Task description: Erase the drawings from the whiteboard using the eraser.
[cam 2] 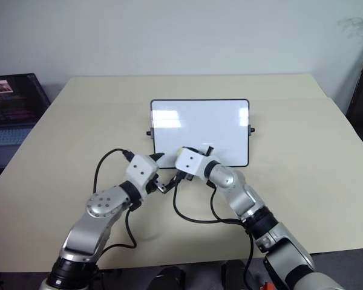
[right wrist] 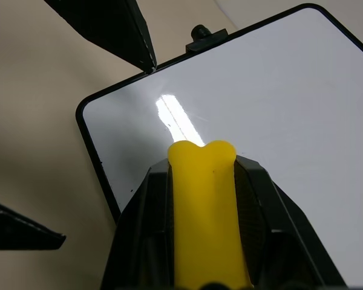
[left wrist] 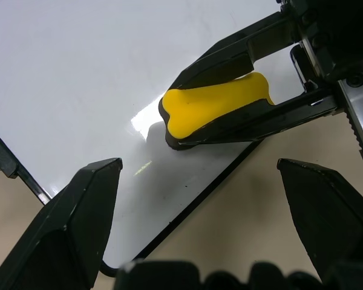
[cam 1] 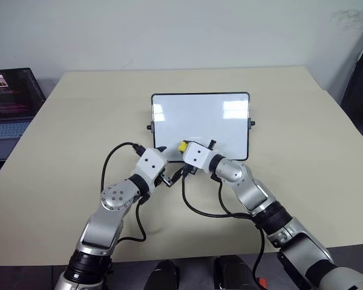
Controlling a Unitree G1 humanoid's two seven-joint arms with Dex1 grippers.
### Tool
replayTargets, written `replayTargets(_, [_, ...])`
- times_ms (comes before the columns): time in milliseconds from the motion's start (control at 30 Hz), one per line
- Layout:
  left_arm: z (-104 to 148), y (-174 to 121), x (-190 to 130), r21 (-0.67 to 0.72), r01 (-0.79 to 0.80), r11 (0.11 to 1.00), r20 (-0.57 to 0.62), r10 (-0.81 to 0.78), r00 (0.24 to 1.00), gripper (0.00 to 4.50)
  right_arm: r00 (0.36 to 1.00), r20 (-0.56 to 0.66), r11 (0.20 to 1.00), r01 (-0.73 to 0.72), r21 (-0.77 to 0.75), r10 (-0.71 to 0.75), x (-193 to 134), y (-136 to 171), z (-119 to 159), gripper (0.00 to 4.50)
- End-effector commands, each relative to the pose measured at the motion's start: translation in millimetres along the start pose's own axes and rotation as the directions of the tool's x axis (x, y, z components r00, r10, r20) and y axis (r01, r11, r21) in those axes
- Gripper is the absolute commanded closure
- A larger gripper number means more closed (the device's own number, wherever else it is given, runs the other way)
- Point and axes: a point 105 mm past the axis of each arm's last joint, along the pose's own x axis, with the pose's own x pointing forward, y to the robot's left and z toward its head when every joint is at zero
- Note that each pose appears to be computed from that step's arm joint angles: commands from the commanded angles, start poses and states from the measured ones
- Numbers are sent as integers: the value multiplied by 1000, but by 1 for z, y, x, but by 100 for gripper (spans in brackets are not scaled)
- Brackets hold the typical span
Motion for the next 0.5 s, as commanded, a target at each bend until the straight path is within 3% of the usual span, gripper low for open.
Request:
replayTargets(33, [12,4,-2,28,-20,999,42,18,999,0,1000,12,1000,2,-28,-2,0,-6,3,343])
replayTargets(500, [12,5,1,25,-15,1000,45,13,999,0,981,-196,997,-14,-71,0,-20,-17,-52,343])
